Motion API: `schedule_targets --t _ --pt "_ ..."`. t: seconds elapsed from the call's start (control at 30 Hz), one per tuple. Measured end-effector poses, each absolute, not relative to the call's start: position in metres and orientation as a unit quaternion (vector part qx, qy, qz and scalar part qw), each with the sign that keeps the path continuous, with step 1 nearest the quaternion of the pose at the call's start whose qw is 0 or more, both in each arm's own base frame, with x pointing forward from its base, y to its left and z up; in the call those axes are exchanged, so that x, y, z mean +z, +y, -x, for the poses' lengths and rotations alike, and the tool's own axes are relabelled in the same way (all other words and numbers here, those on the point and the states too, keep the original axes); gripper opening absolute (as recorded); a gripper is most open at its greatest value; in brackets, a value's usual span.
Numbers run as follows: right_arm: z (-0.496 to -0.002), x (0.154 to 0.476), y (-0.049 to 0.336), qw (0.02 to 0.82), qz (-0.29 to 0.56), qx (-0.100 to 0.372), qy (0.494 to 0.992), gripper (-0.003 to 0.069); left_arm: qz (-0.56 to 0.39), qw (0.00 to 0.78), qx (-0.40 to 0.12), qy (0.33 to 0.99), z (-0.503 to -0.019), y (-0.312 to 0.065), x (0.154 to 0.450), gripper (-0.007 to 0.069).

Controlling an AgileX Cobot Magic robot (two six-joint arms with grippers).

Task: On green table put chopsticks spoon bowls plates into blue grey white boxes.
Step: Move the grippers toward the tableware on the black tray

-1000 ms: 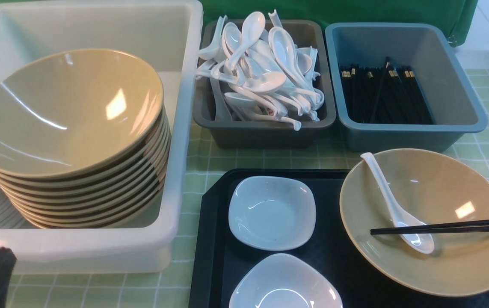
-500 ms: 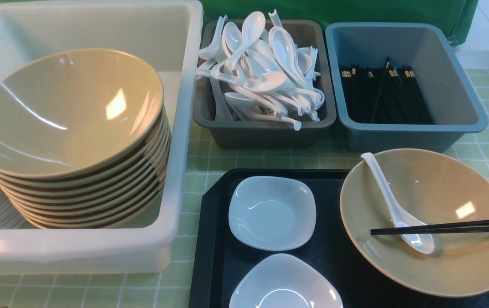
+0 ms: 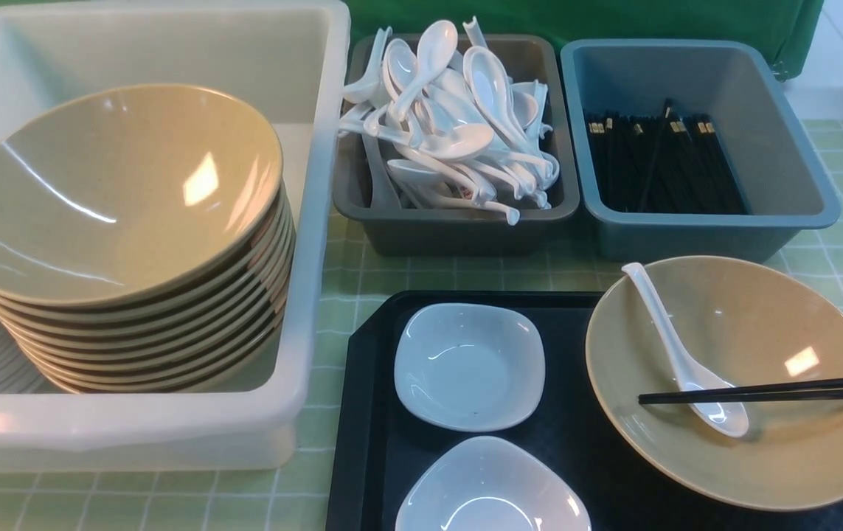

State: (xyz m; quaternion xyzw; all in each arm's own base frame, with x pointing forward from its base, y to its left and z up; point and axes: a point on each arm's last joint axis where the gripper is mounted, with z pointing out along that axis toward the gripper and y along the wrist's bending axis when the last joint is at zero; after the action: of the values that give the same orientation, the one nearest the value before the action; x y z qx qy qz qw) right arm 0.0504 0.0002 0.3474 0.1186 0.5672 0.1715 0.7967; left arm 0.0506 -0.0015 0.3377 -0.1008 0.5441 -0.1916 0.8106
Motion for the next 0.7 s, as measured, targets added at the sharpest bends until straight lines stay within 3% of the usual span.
schedule_targets --t 0.1,0.13,0.27,0.37,0.5,0.6,0.7 --pt "-0.066 0.376 0.001 0.758 -0.108 0.143 0.627 0.0236 0.092 0.759 -0.186 0.617 -0.067 -0.007 0.368 -0.0001" --pt "-0.081 0.383 0.002 0.723 -0.091 0.113 0.676 0.0236 0.088 0.721 -0.182 0.663 -0.078 -0.009 0.376 -0.0001" --pt "-0.117 0.376 0.003 0.592 -0.025 0.041 0.805 0.0236 0.064 0.607 -0.146 0.778 -0.11 -0.015 0.371 -0.0001" --pt "-0.132 0.367 0.004 0.55 -0.007 0.027 0.835 0.0236 0.059 0.568 -0.135 0.81 -0.121 -0.017 0.361 -0.0001" --pt "-0.154 0.348 0.007 0.446 0.037 0.023 0.894 0.0236 0.072 0.513 -0.158 0.84 -0.131 -0.022 0.34 -0.0001" --pt "-0.174 0.333 0.014 0.314 0.129 0.034 0.94 0.0236 0.05 0.487 -0.198 0.849 -0.13 -0.034 0.332 -0.0001" --pt "-0.195 0.327 0.023 0.255 0.209 0.038 0.943 0.0236 -0.001 0.47 -0.224 0.854 -0.13 -0.047 0.33 -0.0001"
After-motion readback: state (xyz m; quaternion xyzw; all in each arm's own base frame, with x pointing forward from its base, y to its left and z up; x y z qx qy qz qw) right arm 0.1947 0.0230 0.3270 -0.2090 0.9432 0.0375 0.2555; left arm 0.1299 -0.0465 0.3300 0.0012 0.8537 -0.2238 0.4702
